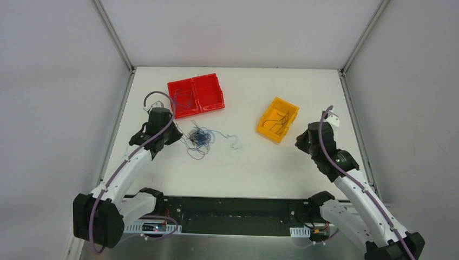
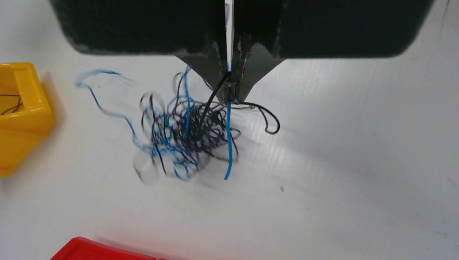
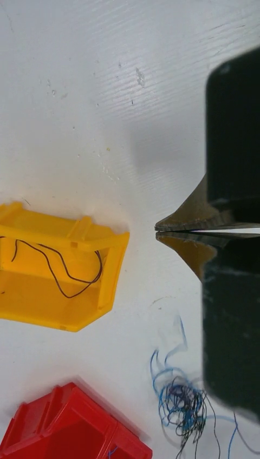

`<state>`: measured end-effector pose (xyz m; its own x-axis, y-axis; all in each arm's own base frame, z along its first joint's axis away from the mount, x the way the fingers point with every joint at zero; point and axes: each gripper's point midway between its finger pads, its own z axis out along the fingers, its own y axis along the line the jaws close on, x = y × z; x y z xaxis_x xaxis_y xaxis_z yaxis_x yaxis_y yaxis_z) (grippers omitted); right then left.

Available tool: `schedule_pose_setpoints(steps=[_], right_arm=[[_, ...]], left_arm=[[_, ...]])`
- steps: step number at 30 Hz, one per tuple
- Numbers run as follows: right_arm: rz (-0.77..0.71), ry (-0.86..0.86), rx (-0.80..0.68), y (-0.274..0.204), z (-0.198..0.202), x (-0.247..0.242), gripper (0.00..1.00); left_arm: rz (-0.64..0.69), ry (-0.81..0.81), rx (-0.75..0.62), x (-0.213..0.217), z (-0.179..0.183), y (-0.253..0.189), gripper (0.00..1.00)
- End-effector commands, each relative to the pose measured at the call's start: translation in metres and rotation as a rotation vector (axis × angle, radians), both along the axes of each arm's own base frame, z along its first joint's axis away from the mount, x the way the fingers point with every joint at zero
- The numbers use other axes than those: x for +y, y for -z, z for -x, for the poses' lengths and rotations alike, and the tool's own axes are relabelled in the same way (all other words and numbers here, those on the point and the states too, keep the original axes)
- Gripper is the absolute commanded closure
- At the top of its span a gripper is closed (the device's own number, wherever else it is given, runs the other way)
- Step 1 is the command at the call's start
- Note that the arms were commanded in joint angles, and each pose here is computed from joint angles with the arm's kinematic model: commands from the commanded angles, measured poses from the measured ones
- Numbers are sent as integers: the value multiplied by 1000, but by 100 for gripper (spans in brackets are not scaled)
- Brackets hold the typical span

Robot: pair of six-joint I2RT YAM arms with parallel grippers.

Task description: Untangle the cables

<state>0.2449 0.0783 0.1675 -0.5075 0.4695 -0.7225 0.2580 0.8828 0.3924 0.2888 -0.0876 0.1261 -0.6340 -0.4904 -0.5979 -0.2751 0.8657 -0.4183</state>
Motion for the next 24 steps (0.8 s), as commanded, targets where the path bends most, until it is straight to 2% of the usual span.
schedule_pose_setpoints(steps=[1, 13, 20, 24], right_arm=[[31, -8, 23, 1, 3, -3, 100], [-82, -251, 71, 10, 9, 44, 100], [-253, -531, 61, -1, 26, 96, 100], [-326, -663, 69, -5, 36, 121, 100]], left_arm=[[-67, -94, -5, 24, 11, -2, 100], [1, 43, 0, -2, 10, -10, 100], [98, 232, -12, -43, 12, -16, 100], [89, 397, -60, -80, 18, -25, 100]])
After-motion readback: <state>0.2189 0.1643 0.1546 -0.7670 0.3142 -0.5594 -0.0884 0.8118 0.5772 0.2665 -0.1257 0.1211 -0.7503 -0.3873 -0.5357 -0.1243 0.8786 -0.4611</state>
